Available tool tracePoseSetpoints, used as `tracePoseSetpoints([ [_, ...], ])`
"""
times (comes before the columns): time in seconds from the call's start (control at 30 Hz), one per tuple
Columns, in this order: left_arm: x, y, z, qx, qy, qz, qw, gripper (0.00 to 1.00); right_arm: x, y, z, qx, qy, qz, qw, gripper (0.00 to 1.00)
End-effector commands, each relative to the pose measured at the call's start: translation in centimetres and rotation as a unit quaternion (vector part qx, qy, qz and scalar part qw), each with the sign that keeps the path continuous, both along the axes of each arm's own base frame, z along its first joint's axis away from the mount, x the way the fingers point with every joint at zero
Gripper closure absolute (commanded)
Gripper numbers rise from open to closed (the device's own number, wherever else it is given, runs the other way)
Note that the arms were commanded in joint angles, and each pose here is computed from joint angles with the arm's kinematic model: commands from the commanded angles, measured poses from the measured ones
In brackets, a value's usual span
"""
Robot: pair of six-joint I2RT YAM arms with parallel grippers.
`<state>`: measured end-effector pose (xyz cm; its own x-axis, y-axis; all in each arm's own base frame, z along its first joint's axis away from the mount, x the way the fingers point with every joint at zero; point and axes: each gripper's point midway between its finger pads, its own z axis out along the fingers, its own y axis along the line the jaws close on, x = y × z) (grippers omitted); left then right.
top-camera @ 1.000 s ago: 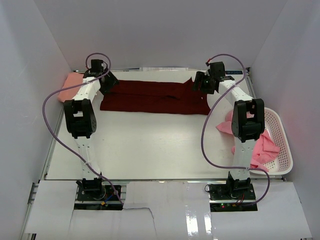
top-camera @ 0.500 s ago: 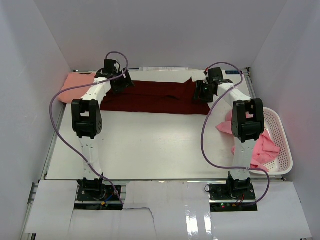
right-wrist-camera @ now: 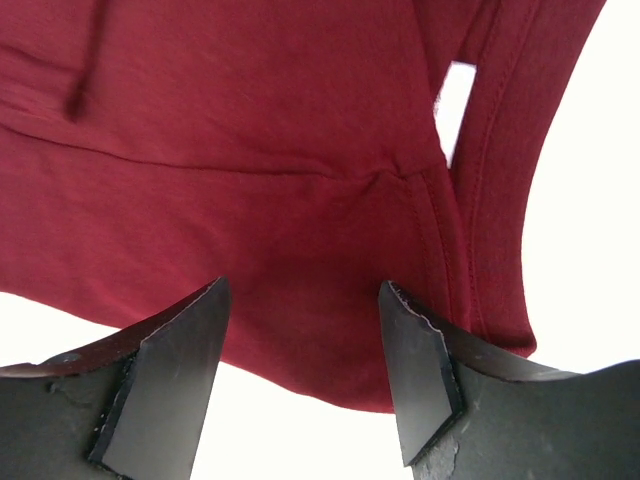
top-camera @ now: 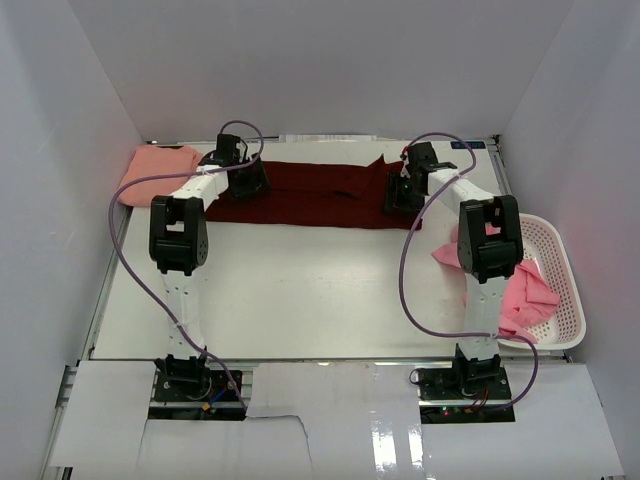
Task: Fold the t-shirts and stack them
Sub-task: Fold the other side of the tshirt into a rectangle
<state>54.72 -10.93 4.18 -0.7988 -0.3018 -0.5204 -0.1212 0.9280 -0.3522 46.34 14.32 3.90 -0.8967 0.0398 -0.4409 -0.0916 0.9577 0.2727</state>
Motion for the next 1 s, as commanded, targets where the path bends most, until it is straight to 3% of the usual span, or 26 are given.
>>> tracePoseSetpoints([
  [0.0,-1.2,0.8,0.6,0.018,0.003,0.015,1.000,0.16,-0.8,-0.3,-0.8,-0.033,0.011,0.008,0.999,0.32],
  [0.47,-9.0,1.3,-0.6,0.084,0.052,0.059,0.993,0.16,-6.0,-2.2,-3.1,-0.093,0.060,0.000,0.994,0.32],
  [0.67,-12.6,0.5,0.8,0.079,0.051,0.051,0.994,0.16,-11.5,-2.5,-3.5,-0.107,0.083,0.009,0.991,0.32],
  [0.9,-20.5,0.3,-0.6,0.087,0.085,0.061,0.991,0.16,-18.8,-3.4,-3.8,-0.115,0.115,0.011,0.987,0.31],
  [0.97,-21.3,0.6,0.2,0.081,0.076,0.066,0.992,0.16,-19.8,-3.6,-3.7,-0.115,0.117,0.009,0.987,0.31],
])
